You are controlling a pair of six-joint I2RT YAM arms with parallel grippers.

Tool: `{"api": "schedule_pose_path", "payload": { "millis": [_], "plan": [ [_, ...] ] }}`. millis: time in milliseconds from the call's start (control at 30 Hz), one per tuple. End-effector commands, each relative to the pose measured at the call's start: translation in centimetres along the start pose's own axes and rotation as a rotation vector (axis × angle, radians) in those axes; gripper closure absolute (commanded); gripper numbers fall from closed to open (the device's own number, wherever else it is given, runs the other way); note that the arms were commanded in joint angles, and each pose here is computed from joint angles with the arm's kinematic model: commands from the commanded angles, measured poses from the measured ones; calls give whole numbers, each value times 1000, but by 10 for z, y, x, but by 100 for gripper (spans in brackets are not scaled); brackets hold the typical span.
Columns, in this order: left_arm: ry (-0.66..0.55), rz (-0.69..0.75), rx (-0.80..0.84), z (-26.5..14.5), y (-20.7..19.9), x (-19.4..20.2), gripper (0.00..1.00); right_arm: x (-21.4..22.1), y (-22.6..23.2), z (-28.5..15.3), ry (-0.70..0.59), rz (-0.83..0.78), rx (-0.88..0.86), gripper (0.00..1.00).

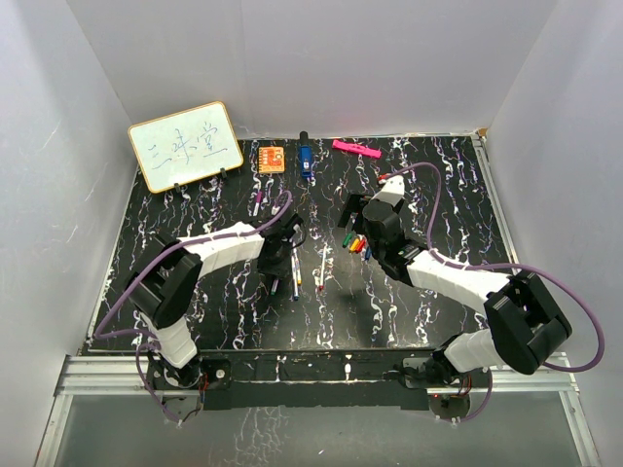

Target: Insert the pens into the pen caps

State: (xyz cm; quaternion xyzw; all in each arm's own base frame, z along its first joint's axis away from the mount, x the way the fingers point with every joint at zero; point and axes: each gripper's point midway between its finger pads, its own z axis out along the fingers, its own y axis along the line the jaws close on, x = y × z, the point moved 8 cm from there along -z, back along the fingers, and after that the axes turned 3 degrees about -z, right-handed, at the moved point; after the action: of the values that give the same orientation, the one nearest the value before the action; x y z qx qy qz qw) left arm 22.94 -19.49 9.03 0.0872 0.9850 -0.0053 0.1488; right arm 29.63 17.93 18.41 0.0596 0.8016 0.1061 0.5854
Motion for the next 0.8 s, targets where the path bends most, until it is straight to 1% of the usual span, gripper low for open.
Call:
{"api": "schedule_pose_path", "payload": {
  "millis": [0, 233, 400, 467, 500, 533, 600, 633, 767],
  "plan": [
    [112, 56, -93, 10, 11, 18, 75, -13, 6, 0, -50, 41, -20, 20],
    [131, 83, -64, 16, 7, 16, 72, -14, 4, -3, -55, 40, -17, 20],
    [133, 83, -22, 21, 1, 15, 72, -13, 5, -2, -51, 41, -17, 20],
    [139, 80, -13, 23, 0, 16, 73, -13, 4, -1, -50, 42, -15, 20],
    [142, 79, -9, 24, 0, 16, 75, -13, 5, -1, -50, 42, -14, 20],
    [145, 79, -6, 24, 0, 17, 81, -13, 4, -1, -49, 41, -13, 20],
    [153, 80, -7, 26, 0, 20, 96, -13, 4, -1, -48, 40, -8, 21],
    [156, 82, -7, 28, 1, 21, 100, -12, 4, 0, -45, 38, -4, 21],
    [185, 97, -13, 34, 2, 26, 100, -8, 4, 3, -24, 36, 14, 22]
  ]
}}
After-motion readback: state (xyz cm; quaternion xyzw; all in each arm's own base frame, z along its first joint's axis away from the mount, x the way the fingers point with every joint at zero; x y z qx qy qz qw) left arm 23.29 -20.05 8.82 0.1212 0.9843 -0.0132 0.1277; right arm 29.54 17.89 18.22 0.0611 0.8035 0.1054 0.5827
